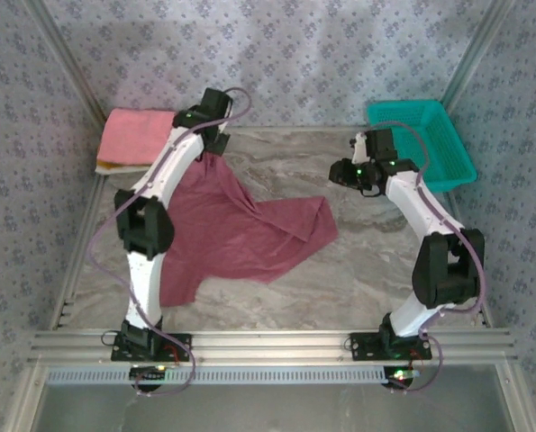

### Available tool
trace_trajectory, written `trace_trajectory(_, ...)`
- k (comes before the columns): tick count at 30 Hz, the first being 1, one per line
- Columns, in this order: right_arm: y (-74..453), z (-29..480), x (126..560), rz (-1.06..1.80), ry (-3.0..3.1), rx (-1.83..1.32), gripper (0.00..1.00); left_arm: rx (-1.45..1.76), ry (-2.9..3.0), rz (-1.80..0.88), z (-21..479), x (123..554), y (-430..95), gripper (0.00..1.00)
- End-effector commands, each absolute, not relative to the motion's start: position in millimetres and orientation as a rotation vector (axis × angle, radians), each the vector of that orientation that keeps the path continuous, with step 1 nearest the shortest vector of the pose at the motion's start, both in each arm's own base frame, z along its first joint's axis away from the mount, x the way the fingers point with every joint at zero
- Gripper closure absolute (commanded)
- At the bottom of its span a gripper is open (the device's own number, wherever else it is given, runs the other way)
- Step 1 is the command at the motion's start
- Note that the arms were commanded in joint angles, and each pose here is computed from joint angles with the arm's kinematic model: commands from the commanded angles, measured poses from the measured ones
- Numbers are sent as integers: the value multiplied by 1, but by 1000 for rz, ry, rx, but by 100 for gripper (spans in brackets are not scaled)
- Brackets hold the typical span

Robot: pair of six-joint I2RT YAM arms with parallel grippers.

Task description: Fold and stack the t-shirts

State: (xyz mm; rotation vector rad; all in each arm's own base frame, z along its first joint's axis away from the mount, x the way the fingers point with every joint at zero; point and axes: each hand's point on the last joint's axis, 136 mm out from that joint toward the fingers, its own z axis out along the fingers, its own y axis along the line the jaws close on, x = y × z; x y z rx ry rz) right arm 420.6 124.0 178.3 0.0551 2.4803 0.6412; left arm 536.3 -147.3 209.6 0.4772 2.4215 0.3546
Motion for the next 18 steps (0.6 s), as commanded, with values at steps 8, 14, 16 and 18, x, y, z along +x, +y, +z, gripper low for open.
trace_trajectory(8, 173, 105, 363, 874, 2660, 45, 55, 581, 2261, 489, 190, 622, -152, 64)
trace_trajectory(14, 190, 108, 356, 846, 2668, -28, 55, 426, 2103, 420, 253, 634, -154, 2)
trace_trajectory(16, 193, 112, 355, 834, 2661, -49, 55, 362, 2034, 368, 304, 622, -152, 2)
trace_trajectory(18, 200, 115, 348, 782, 2641, -149, 56, 282, 1973, 322, 360, 598, -142, 2)
